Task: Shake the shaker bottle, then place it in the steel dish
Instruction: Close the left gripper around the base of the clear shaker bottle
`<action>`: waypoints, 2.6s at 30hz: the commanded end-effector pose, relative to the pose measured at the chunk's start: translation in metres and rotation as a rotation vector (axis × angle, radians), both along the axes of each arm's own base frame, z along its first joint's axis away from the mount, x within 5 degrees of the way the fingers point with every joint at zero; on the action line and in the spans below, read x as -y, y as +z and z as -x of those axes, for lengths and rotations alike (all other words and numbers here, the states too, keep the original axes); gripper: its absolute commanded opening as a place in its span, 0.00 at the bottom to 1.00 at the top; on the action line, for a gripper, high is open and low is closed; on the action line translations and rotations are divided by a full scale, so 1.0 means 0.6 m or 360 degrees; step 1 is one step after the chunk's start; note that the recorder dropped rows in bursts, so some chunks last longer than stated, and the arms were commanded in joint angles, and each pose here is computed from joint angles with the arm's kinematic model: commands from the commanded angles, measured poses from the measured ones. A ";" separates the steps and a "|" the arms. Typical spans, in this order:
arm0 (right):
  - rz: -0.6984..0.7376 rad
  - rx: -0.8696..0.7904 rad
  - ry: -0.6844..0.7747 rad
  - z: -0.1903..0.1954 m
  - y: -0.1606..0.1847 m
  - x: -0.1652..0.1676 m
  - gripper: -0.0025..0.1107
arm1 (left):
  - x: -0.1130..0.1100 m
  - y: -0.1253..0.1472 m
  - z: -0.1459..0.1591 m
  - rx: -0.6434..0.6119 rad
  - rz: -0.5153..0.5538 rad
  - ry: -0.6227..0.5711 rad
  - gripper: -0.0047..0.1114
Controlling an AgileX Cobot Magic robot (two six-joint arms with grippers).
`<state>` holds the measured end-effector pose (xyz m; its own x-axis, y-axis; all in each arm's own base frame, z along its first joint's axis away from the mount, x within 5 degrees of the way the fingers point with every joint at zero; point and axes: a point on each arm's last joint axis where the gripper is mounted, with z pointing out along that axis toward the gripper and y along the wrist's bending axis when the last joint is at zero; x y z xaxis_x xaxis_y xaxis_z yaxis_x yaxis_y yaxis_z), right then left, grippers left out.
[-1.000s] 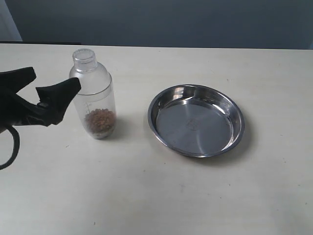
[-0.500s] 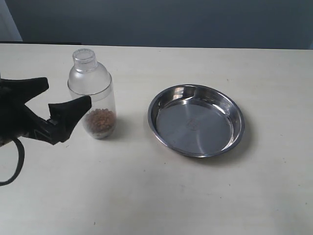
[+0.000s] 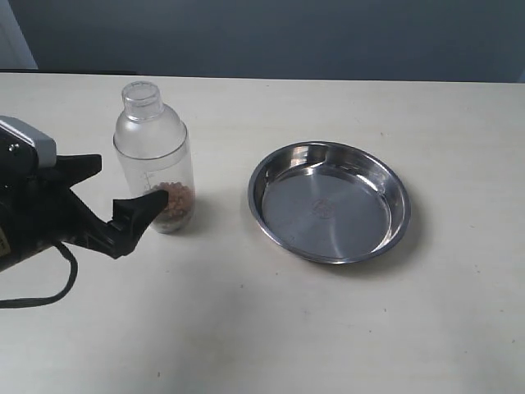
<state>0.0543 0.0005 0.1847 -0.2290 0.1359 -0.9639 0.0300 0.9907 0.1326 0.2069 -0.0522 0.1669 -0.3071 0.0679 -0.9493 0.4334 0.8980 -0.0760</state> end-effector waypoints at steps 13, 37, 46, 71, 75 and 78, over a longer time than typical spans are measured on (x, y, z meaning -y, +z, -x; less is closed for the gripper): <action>0.0014 0.0018 0.0003 0.000 0.001 0.000 0.02 | 0.002 -0.043 -0.042 0.0047 0.0125 0.0074 0.93; 0.0014 0.0018 0.0003 0.000 0.001 0.000 0.02 | 0.005 -0.050 -0.062 0.0055 0.0110 0.0060 0.93; 0.0014 0.0018 0.0003 0.000 0.001 0.000 0.02 | 0.005 -0.049 -0.070 0.0040 0.0088 0.0067 0.95; 0.0014 0.0018 0.0003 0.000 0.001 0.000 0.02 | 0.011 -0.054 -0.109 -0.0108 0.0115 0.0061 0.95; 0.0014 0.0018 0.0003 0.000 0.001 0.000 0.02 | 0.012 -0.054 -0.109 -0.0110 0.0109 0.0050 0.95; 0.0014 0.0018 0.0003 0.000 0.001 0.000 0.02 | 0.012 -0.055 -0.108 -0.0110 0.0101 0.0046 0.95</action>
<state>0.0543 0.0005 0.1847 -0.2290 0.1359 -0.9639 0.0300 0.9907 0.1326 0.2715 -0.0571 0.1334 -0.3802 0.0010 -0.9249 0.3882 0.9078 -0.1586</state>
